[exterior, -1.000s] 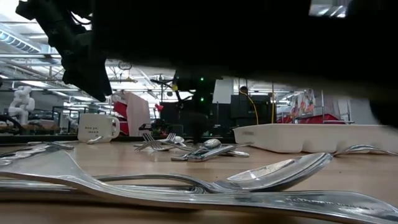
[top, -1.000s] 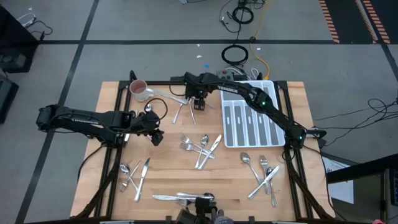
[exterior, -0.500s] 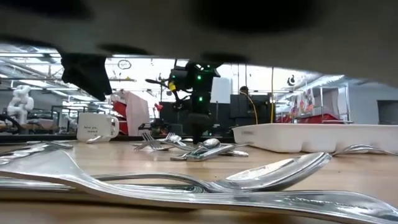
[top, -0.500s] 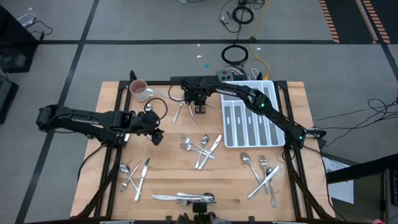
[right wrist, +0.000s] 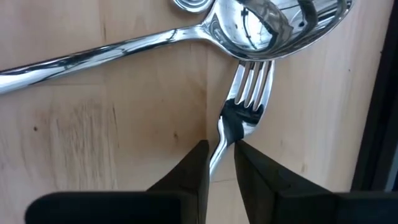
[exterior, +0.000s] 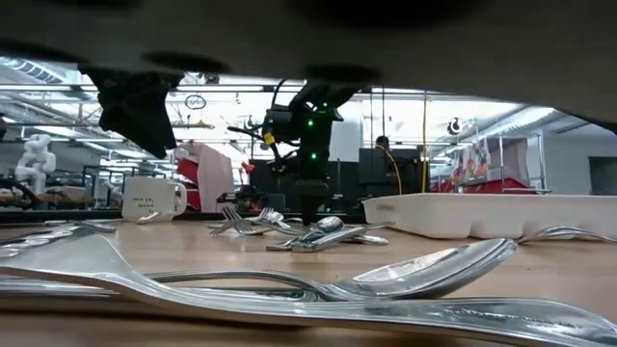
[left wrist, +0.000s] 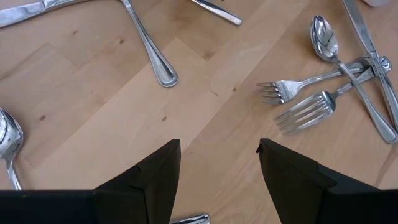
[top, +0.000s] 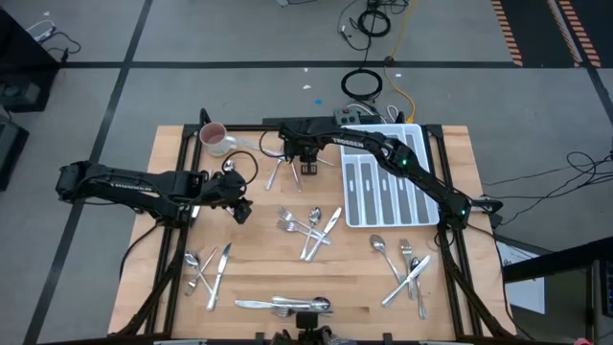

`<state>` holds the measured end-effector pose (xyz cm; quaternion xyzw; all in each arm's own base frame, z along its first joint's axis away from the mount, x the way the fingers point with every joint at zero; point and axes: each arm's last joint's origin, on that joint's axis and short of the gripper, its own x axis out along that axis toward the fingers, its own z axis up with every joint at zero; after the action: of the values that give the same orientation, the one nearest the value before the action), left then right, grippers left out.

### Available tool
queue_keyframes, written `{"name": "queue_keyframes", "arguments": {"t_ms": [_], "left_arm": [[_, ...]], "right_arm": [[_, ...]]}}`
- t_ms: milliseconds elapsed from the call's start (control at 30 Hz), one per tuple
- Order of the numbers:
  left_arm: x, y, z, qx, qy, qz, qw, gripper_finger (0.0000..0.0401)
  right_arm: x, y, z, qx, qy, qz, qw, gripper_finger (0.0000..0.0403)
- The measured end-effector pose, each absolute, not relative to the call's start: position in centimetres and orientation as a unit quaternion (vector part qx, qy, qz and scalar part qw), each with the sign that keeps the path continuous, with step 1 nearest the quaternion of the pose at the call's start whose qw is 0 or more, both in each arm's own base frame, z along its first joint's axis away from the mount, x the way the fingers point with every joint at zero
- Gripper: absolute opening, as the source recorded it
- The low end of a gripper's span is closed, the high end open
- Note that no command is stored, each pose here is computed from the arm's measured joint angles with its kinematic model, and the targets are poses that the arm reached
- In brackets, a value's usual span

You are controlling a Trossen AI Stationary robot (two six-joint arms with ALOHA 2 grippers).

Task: Sort silverware
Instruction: Put the silver fork into the silverware tray

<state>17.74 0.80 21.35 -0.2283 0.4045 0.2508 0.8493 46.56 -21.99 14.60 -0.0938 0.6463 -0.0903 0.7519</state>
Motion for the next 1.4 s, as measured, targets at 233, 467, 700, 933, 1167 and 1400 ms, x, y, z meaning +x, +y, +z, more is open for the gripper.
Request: {"name": "queue_keyframes", "arguments": {"t_ms": [233,467,700,933,1167,1400], "left_arm": [[17.7,0.8,21.3,-0.228,0.404,0.251,0.849,0.0223],[17.7,0.8,21.3,-0.228,0.404,0.251,0.849,0.0223],[17.9,0.8,21.4,-0.265,0.388,0.257,0.844,0.0223],[20.2,2.0,22.7,-0.329,0.274,0.252,0.868,0.0223],[22.6,7.1,22.6,-0.328,0.323,0.284,0.841,0.0223],[22.3,8.6,24.6,-0.308,0.444,0.281,0.793,0.0223]], "right_arm": [[47.6,-21.9,16.9,-0.134,0.595,-0.063,0.79,0.0037],[47.3,-22.1,19.6,-0.106,0.573,-0.082,0.808,0.0001],[45.1,-23.6,20.9,-0.048,0.591,-0.073,0.802,0.0058],[42.4,-23.9,22.2,0.093,0.607,-0.012,0.789,0.0184],[40.1,-22.5,30.3,0.072,0.532,-0.016,0.843,0.0251],[39.2,-16.4,33.8,0.021,0.583,-0.04,0.811,0.0243]]}}
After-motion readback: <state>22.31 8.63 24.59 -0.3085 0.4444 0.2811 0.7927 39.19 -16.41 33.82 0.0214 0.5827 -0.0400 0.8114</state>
